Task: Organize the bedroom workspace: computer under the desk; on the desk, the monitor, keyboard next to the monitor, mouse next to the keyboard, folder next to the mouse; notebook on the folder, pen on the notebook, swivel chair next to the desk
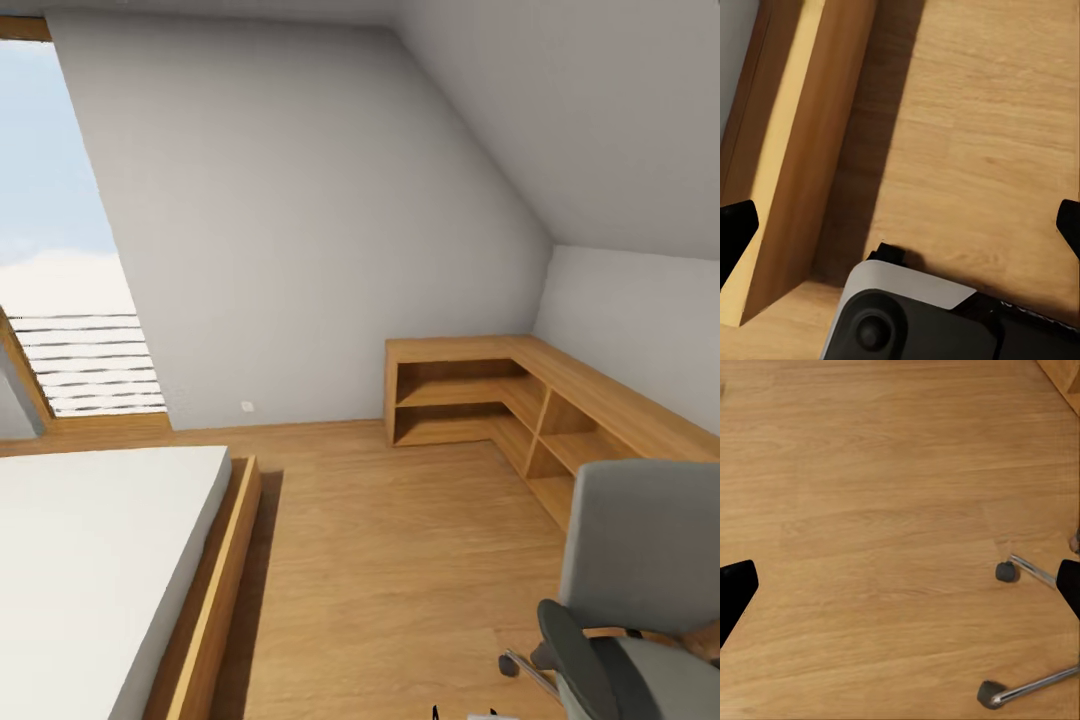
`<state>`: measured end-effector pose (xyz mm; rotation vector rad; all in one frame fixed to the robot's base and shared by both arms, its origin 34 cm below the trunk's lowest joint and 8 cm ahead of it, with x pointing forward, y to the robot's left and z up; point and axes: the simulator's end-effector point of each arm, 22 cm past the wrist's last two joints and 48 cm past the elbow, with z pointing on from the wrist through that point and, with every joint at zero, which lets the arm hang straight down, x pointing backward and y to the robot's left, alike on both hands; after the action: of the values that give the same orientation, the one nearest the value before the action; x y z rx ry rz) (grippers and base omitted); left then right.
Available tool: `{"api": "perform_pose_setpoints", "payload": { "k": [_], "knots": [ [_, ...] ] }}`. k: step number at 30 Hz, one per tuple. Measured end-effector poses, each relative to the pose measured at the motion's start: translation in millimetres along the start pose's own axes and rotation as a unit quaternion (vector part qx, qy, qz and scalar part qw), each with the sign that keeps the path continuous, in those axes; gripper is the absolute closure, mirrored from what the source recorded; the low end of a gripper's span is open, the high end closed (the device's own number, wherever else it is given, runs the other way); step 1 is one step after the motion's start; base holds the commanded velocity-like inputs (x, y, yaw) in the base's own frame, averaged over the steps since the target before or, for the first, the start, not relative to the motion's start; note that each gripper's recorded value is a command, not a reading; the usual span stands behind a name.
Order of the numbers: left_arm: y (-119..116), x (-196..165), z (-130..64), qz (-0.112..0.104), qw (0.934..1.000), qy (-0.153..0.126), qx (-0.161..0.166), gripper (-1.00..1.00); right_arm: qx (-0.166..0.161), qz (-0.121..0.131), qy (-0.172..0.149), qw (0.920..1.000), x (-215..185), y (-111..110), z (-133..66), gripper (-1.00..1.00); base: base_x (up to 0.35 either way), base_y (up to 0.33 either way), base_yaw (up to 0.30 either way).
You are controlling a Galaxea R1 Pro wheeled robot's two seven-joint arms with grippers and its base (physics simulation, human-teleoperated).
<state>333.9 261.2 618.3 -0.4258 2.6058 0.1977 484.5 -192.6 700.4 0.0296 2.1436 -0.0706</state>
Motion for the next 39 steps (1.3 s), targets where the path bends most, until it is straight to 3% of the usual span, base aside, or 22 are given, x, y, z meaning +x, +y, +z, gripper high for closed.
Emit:
{"api": "perform_pose_setpoints", "payload": {
  "k": [6, 15, 39],
  "knots": [
    [-0.9, -3.5, -0.3, -0.001, 1.0, -0.004, 0.001, -1.0, -0.003, -0.003, -0.005, 1.0, -4.3, 1.1, 0.2, -1.0, 0.328, 0.0, 0.008],
    [-2.9, -8.7, -0.9, -0.002, 0.9999, -0.011, 0.004, -1.0, -0.035, -0.045, -0.024, 0.9981, -14.4, 14.5, -0.3, -1.0, 0.33, 0.001, 0.001],
    [-6.9, -20.6, -2.4, -0.005, 0.9996, -0.026, 0.008, -1.0, -0.038, -0.049, -0.041, 0.9972, -28.7, 16.2, -0.3, -1.0, 0.33, 0.079, 0.0]
  ]
}}
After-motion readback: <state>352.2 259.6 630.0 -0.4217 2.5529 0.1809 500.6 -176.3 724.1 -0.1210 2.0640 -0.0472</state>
